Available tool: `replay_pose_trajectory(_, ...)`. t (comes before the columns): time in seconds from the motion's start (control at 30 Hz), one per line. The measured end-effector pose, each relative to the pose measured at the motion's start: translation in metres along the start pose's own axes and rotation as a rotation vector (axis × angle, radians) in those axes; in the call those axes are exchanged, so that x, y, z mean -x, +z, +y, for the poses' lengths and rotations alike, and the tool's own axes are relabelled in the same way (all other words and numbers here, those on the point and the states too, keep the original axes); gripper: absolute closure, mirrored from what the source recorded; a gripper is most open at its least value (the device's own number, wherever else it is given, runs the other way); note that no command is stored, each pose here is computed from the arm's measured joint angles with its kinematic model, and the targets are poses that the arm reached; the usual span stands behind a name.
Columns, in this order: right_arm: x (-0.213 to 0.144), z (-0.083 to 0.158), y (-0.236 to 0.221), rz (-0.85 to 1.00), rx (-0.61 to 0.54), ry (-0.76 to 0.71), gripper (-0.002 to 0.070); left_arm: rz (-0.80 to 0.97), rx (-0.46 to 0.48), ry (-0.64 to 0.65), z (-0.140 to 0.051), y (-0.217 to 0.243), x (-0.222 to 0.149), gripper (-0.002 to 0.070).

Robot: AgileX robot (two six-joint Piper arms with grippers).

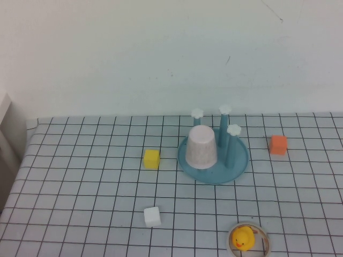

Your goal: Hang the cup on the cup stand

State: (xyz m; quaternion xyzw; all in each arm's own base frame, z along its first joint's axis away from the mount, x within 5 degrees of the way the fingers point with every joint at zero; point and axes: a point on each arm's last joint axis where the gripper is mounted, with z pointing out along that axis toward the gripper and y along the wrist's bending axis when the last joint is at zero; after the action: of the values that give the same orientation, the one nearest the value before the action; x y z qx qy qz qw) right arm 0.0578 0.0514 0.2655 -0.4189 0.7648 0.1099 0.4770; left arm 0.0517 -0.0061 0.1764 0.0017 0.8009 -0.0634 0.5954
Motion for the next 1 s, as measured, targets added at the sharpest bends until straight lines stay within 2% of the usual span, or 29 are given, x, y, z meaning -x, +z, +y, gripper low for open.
replay_pose_trajectory(0.6,0.000,-0.001,-0.001,-0.005,-0.013,0.000,0.0678,0.000,0.002,0.001,0.000,0.000,0.000,0.0675)
replay_pose_trajectory(0.7,-0.003,-0.008,-0.008,-0.026,-0.098,0.040,0.0678,0.000,0.002,0.001,0.000,0.000,0.000,0.0675)
replay_pose_trajectory(1.0,-0.044,-0.022,-0.010,-0.092,-0.527,0.232,0.0678,0.000,0.002,0.002,0.000,0.000,0.000,0.0675)
